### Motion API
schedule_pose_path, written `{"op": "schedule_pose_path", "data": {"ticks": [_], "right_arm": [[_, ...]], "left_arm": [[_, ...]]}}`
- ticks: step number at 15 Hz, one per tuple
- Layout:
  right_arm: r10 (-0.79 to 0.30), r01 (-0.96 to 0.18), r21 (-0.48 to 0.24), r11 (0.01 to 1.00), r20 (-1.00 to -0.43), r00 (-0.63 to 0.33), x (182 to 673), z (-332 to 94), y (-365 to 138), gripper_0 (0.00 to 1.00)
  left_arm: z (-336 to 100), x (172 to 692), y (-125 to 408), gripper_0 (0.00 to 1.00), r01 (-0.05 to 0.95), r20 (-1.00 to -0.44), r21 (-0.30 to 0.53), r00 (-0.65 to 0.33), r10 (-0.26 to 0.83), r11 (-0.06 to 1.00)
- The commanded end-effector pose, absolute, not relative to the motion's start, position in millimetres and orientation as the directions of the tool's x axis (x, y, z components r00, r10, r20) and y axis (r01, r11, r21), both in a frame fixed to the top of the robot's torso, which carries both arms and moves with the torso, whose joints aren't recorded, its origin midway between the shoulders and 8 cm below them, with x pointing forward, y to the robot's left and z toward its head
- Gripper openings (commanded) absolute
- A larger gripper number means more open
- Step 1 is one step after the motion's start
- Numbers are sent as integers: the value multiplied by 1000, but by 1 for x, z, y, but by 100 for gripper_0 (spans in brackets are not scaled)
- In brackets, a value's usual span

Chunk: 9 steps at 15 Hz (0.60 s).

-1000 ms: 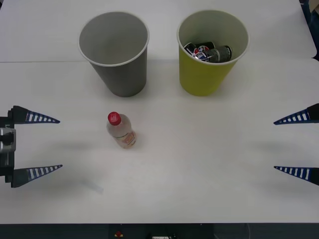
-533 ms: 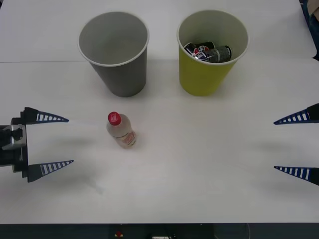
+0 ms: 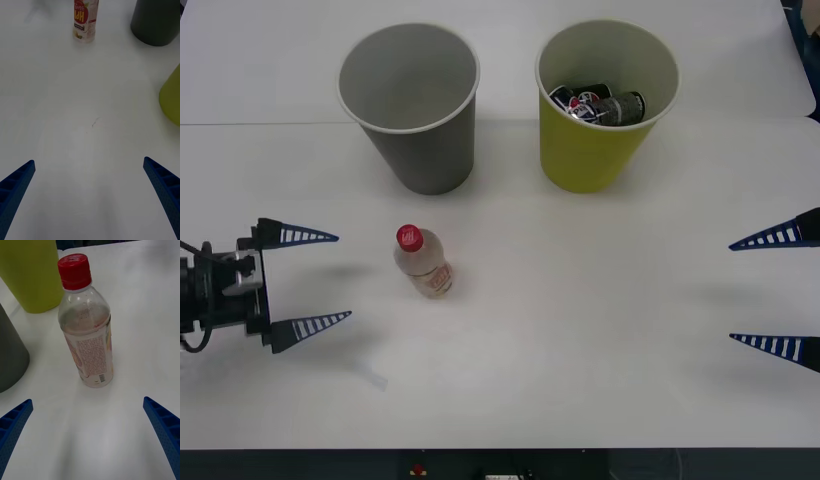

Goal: Put the can into the green bin and the plastic bottle into the gray bin

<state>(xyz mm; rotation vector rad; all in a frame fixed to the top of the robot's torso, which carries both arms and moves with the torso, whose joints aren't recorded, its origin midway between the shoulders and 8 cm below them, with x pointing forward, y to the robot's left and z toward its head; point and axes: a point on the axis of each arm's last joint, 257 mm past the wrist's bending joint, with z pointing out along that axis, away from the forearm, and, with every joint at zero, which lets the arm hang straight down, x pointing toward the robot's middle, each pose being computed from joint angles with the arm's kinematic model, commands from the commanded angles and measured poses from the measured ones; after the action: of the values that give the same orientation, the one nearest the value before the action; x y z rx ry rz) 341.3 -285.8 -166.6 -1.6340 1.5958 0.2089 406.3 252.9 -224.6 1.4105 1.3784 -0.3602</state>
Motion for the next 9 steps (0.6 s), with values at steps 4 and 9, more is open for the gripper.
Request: {"op": "schedule_pose_path", "data": {"ticks": [4, 9], "right_arm": [[-755, -892, -429, 143, -630, 182, 341, -167, -286, 100], [-755, -892, -429, 143, -630, 182, 341, -167, -286, 100]], "left_arm": [[-243, 425, 223, 100, 870, -878, 380, 232, 419, 315], [-243, 439, 192, 100, 864, -895, 373, 240, 375, 337]]}}
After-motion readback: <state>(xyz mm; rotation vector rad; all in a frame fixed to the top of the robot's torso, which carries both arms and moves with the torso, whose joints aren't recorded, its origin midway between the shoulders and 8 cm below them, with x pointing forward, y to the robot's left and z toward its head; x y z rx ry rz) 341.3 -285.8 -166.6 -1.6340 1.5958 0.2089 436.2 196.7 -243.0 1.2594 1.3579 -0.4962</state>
